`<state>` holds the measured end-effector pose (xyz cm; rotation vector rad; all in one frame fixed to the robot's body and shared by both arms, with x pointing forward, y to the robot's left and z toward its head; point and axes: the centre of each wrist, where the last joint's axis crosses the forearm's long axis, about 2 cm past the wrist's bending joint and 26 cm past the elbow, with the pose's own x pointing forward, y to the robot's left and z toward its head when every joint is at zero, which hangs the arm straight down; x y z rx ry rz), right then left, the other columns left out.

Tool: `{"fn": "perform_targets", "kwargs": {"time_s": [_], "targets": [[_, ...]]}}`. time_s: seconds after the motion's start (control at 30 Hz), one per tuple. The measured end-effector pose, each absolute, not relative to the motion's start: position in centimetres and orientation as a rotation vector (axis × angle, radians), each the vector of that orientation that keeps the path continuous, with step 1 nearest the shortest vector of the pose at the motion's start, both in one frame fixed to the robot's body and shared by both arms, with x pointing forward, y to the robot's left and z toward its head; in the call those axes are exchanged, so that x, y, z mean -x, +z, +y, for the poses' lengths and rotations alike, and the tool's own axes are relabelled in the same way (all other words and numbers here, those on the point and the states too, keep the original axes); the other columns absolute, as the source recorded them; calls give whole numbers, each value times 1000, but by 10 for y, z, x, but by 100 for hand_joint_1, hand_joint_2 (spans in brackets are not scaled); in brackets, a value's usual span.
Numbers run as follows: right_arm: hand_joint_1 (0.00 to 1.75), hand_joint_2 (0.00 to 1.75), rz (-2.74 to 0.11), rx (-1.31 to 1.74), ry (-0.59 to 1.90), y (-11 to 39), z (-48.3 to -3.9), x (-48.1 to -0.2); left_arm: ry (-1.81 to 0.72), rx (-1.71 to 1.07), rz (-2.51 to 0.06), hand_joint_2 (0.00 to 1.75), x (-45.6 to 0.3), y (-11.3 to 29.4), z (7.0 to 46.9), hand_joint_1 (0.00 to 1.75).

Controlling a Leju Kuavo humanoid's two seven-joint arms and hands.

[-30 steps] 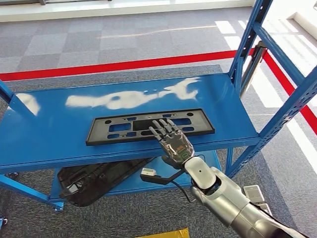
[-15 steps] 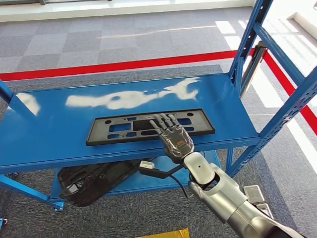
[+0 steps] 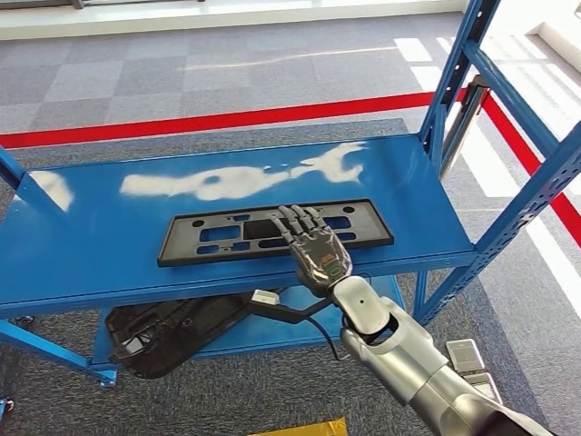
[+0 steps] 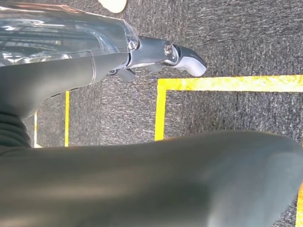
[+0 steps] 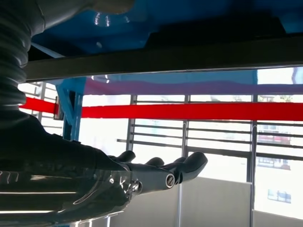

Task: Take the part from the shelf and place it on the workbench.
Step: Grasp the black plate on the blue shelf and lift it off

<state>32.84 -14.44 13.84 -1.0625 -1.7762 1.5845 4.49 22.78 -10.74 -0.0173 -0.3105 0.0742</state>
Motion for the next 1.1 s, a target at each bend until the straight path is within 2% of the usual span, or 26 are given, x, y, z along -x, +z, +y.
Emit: {"fn": "perform_targets", "kwargs": {"time_s": [0.67, 0.7, 0.8, 0.83, 1.1], "targets": [[0, 175, -1676, 1053, 1702, 140, -142, -348, 66, 18, -316, 0, -45, -107, 228, 0], [11, 175, -1672, 1054, 1702, 141, -142, -349, 66, 18, -316, 0, -44, -108, 228, 0], [140, 175, -1666, 1055, 1702, 143, -142, -353, 66, 18, -316, 0, -44, -108, 228, 0], [173, 175, -1665, 1055, 1701, 143, -142, -353, 66, 18, -316, 0, -44, -108, 228, 0], [175, 175, -1655, 1043, 1686, 144, -143, -355, 68, 17, -322, 0, -44, -108, 229, 0]]}}
